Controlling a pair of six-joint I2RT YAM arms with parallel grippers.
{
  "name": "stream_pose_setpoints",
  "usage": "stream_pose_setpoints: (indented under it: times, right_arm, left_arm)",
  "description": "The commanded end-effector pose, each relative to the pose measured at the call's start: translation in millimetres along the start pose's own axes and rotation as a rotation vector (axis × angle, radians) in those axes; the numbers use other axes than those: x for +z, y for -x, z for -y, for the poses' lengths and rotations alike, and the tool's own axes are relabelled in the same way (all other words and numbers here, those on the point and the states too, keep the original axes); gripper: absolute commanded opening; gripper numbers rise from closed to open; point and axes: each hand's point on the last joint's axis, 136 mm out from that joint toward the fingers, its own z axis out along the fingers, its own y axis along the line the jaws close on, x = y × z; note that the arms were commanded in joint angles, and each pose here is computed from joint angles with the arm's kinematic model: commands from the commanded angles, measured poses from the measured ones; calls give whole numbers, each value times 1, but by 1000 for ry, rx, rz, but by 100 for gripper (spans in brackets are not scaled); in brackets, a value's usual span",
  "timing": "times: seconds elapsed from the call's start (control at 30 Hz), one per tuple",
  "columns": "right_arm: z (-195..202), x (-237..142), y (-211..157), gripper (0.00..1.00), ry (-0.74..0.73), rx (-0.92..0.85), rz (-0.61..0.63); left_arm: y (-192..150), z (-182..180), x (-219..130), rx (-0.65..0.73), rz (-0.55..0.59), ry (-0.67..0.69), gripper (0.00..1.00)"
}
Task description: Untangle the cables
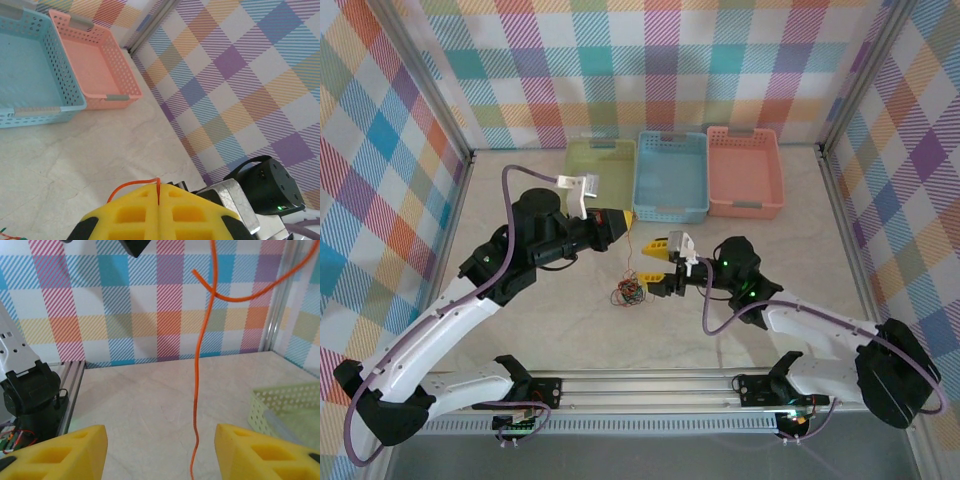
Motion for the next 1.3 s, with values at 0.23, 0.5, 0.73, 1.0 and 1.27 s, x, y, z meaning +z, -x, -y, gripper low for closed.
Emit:
stream_pose_setpoints:
  times: [0.23, 0.5, 0.73, 1.0, 1.27]
  right_arm:
    - [3, 38, 0, 56, 82, -119, 40]
    - [14, 54, -45, 42, 77, -63, -44]
    - [29, 63, -80, 26, 18, 46, -104]
    - [34, 65, -107, 36, -3, 90, -177]
    - [36, 62, -117, 39, -30, 116, -217]
  left_arm:
    - [14, 30, -10, -28, -12, -71, 0]
    - [31, 52, -19, -40, -3, -116, 0]
    - [61, 88, -42, -25, 43, -195, 0]
    - [100, 122, -74, 26, 122, -233, 0]
    - [137, 155, -101, 84, 208, -272, 0]
